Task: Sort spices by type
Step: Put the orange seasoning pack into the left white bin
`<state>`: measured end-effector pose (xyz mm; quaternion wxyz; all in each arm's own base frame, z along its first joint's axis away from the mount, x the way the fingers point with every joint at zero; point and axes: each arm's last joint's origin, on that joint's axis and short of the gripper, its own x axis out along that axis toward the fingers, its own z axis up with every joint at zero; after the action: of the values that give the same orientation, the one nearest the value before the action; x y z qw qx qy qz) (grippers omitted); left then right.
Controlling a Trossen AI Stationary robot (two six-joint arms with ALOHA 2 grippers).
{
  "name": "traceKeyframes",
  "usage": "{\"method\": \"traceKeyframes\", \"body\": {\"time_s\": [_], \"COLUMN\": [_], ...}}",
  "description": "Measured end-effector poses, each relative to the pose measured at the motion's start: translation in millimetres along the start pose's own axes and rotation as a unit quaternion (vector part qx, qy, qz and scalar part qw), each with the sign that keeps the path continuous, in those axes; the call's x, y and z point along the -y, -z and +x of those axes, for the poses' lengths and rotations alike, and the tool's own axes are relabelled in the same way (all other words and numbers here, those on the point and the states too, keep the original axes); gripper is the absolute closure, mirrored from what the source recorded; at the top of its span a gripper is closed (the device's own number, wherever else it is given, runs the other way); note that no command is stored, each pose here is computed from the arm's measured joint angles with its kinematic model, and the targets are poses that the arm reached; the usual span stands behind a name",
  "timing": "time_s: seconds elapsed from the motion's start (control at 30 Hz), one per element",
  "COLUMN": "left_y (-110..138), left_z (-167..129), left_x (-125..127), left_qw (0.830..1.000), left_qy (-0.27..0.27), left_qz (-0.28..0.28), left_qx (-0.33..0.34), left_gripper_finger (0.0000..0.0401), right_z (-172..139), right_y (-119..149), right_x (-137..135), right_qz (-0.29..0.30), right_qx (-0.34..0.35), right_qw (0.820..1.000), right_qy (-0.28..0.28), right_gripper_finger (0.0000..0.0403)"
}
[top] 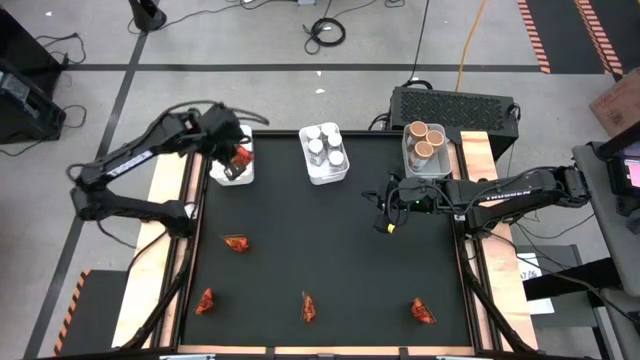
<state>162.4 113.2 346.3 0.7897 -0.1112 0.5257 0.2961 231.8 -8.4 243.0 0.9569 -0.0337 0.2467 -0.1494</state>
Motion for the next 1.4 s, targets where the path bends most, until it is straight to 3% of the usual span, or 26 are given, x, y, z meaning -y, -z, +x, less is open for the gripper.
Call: {"method": "traceKeyframes", "body": {"time_s": [0.2,0.5,0.67,0.97,1.2,1.4], "left_y": [-11,-14,-13,-18,-20,-21], "left_z": [33,49,51,72,80,55], "left_x": [-31,-40,-41,-40,-41,-28], "left_qw": [0.997,0.990,0.978,0.948,0.953,0.961], "left_qy": [-0.024,-0.017,-0.029,0.013,0.014,0.047], "left_qz": [-0.027,0.089,0.165,0.278,0.251,0.265], "left_qx": [-0.066,-0.104,-0.124,-0.154,-0.167,-0.069], "left_gripper_finger": [0.0401,0.0401,0.0401,0.0401,0.0401,0.0401], "right_z": [0,0,0,0,0,0], "right_y": [1,2,2,2,3,4], "right_x": [0,0,0,0,0,0], "right_qz": [-0.002,-0.003,-0.010,-0.010,-0.012,-0.013], "right_qx": [-0.007,-0.009,-0.009,-0.010,-0.015,-0.018], "right_qw": [1.000,1.000,1.000,1.000,1.000,1.000], "right_qy": [0.000,0.000,0.000,0.000,0.000,0.000], "right_gripper_finger": [0.0403,0.0403,0.0403,0.0403,0.0403,0.0403]}}
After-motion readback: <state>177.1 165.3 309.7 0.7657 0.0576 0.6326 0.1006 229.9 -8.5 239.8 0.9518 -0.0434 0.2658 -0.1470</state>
